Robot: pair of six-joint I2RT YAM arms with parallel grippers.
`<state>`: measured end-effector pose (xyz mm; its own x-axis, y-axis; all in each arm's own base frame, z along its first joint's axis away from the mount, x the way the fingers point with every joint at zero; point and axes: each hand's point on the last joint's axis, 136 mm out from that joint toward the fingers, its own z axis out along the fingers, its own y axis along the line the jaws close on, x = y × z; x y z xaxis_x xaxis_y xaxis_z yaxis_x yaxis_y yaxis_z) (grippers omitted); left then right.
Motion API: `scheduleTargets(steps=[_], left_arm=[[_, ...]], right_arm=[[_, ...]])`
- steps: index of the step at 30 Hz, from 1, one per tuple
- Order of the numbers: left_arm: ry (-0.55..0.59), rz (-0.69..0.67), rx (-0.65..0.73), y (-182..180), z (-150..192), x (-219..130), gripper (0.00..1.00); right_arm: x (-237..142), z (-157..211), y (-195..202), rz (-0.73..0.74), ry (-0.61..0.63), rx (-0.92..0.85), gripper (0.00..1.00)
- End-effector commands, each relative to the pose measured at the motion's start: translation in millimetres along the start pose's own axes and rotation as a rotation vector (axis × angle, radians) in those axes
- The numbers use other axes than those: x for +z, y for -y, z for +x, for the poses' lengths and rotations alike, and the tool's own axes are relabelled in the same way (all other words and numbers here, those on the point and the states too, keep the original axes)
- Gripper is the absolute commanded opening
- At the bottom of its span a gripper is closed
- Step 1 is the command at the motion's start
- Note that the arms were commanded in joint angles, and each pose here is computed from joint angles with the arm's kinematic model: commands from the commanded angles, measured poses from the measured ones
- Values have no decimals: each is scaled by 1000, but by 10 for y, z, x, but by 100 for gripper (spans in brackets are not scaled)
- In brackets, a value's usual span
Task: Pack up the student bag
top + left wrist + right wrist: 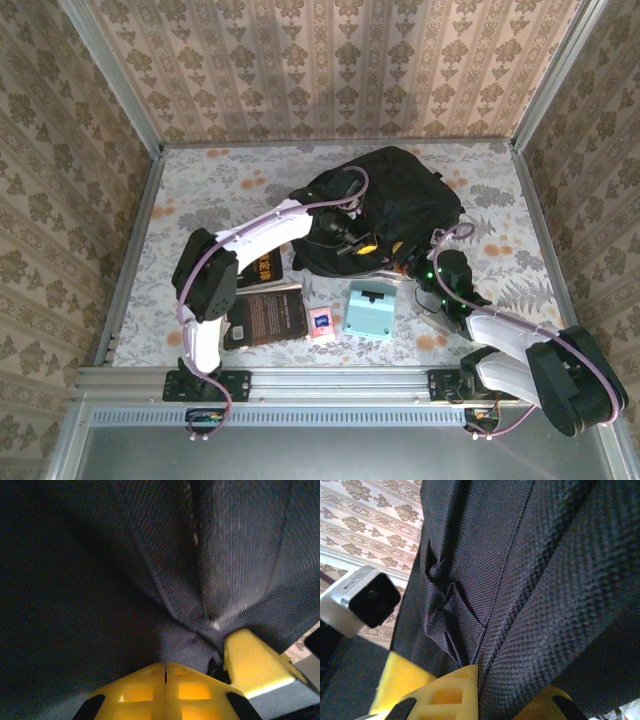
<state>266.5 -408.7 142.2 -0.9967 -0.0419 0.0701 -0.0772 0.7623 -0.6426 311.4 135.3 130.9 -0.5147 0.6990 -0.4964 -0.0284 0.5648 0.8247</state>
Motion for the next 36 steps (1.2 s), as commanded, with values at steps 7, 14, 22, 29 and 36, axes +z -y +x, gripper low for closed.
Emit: scheduleTargets(steps=[7,14,22,29,36], left_arm=[[90,-131,99,-394,55,-338,0],[147,-164,127,-623,54,-549,0],[217,-274,232,-864,3,-830,0],[266,-367,279,-1065,-106,-1063,0],[362,-457,334,-1145,-344,-1378,0]], right_arm=[[-6,-183,4,48,77,-84,0],[22,-171,10,71,53,-112,0],[43,-139,26,111,0,-201,0],[96,-105,68,144,-63,-278,0],[190,-211,30,171,-95,-350,0]])
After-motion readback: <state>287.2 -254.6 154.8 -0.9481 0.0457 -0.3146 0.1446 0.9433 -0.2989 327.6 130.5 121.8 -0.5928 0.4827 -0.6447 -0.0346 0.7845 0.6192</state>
